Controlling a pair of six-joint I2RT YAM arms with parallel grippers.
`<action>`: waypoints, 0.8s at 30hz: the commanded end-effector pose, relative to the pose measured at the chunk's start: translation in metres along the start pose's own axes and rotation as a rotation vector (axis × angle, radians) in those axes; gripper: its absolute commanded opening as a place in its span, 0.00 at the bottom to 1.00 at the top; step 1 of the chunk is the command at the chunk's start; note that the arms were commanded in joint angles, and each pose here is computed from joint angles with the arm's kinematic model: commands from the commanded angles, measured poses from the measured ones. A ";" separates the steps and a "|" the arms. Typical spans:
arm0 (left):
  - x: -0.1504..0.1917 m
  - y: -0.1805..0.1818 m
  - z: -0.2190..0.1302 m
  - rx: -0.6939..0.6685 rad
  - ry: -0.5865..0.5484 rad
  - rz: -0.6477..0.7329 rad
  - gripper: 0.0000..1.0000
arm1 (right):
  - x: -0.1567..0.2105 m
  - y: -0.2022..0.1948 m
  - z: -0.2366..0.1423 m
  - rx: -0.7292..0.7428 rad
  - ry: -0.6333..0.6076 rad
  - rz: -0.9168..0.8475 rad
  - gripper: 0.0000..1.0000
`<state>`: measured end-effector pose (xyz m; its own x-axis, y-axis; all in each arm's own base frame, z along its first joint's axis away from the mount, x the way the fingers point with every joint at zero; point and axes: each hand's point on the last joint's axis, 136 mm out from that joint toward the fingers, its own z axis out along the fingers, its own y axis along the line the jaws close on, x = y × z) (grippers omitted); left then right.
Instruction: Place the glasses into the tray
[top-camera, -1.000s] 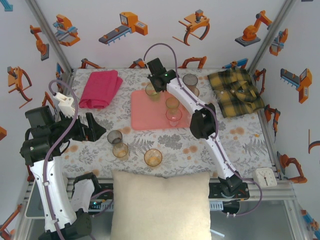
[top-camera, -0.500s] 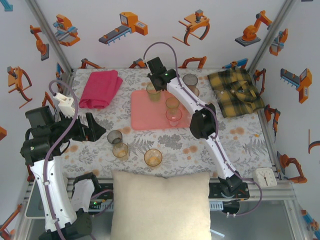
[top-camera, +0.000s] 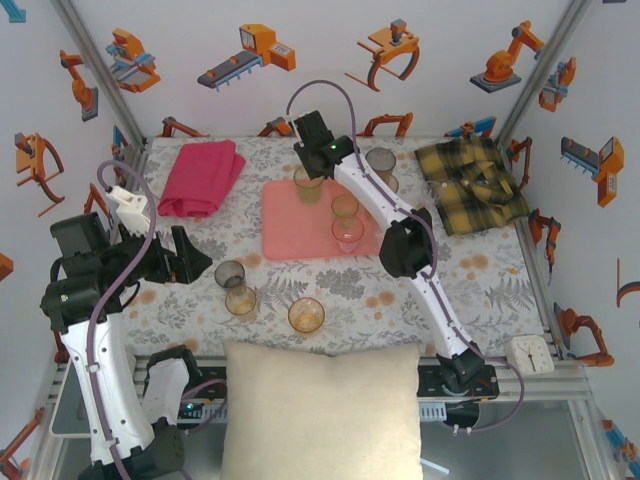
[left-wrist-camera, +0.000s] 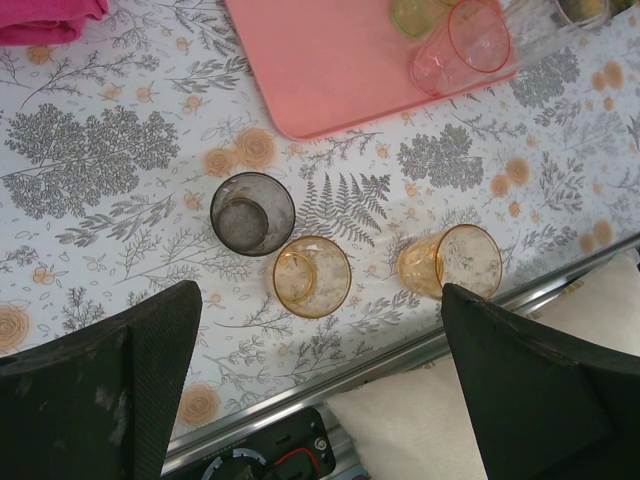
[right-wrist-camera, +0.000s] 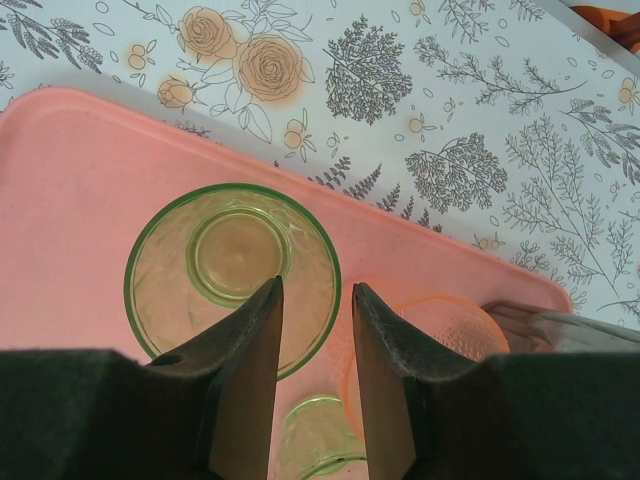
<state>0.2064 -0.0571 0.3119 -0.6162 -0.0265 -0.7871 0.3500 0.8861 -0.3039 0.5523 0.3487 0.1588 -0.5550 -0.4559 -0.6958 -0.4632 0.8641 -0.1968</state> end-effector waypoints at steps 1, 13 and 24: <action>-0.003 -0.002 -0.002 0.014 -0.018 -0.005 0.97 | -0.034 -0.004 -0.038 -0.003 -0.086 -0.011 0.36; -0.004 -0.001 0.000 0.012 -0.011 -0.003 0.97 | -0.096 -0.050 -0.232 0.021 -0.306 0.065 0.36; 0.003 -0.003 -0.003 0.001 -0.012 0.025 0.97 | 0.004 -0.079 -0.350 -0.023 -0.261 0.235 0.36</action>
<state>0.2042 -0.0566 0.3108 -0.6105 -0.0267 -0.7916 0.3478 0.8889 -0.2982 0.3521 0.1994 0.4718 -0.2920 -0.1628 -0.9425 -0.3504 0.9351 -0.0530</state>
